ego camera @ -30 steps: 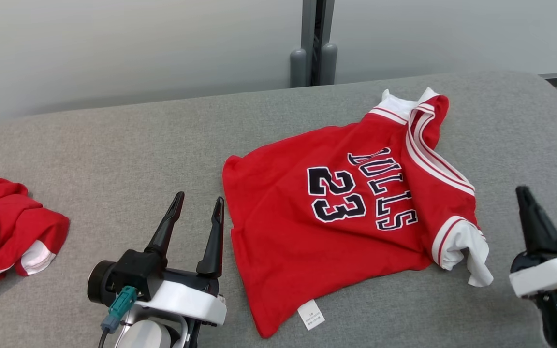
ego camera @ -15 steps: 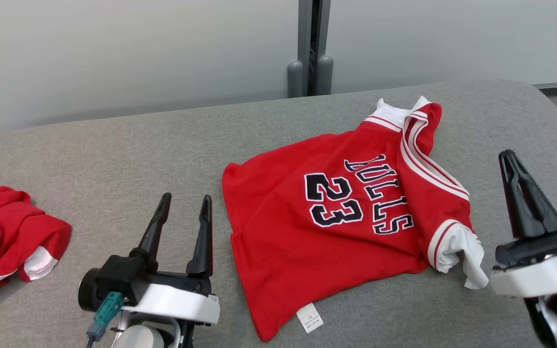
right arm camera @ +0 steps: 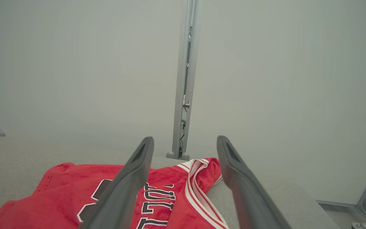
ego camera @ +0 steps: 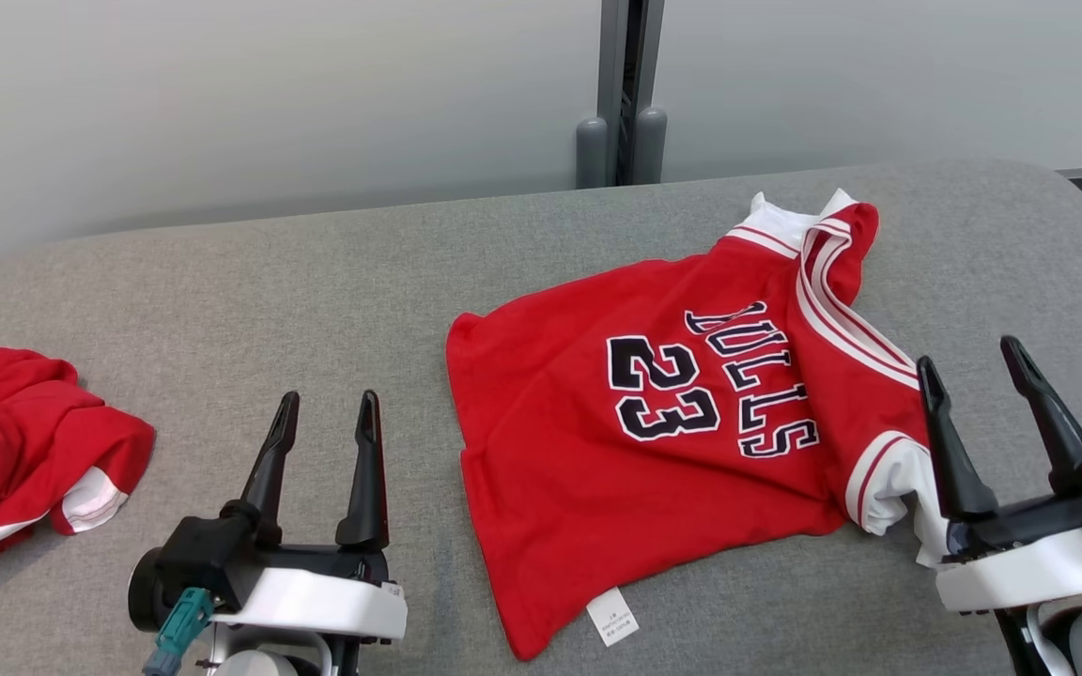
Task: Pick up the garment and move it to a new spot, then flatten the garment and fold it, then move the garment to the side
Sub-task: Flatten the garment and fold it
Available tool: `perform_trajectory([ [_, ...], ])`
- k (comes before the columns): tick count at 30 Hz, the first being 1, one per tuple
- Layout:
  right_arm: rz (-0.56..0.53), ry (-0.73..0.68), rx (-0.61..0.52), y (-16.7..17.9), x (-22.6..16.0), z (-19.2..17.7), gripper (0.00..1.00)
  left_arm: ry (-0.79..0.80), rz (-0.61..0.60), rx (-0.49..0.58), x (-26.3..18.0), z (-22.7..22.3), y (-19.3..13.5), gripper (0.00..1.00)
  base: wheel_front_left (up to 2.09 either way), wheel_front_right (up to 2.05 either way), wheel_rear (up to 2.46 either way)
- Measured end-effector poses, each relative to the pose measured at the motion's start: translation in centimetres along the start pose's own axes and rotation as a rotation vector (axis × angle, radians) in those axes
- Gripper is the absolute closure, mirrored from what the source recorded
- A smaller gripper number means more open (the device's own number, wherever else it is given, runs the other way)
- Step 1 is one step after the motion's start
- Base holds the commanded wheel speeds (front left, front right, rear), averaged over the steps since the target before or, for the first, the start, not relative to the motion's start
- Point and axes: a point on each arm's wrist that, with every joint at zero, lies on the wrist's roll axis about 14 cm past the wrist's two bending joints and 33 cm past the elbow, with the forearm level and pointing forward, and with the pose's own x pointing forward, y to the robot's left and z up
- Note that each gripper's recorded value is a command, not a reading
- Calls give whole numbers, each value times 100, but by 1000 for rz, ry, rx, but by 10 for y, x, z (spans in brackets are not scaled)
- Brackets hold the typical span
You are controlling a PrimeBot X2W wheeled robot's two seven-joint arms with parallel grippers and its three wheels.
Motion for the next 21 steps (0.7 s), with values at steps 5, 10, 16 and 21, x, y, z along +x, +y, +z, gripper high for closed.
perform_trajectory([
  [5,-77,112,81,-18,-12,-36,0,15,29,9,-3,-5,7,0,0,0,0],
  [10,-127,304,166,-19,-39,-92,0,22,86,20,-5,-7,22,0,0,0,0],
  [16,-205,459,323,-13,-62,-139,0,41,104,38,-8,-13,31,0,0,0,0],
  [21,-226,557,346,-13,-78,-164,0,47,115,44,-9,-15,36,0,0,0,0],
])
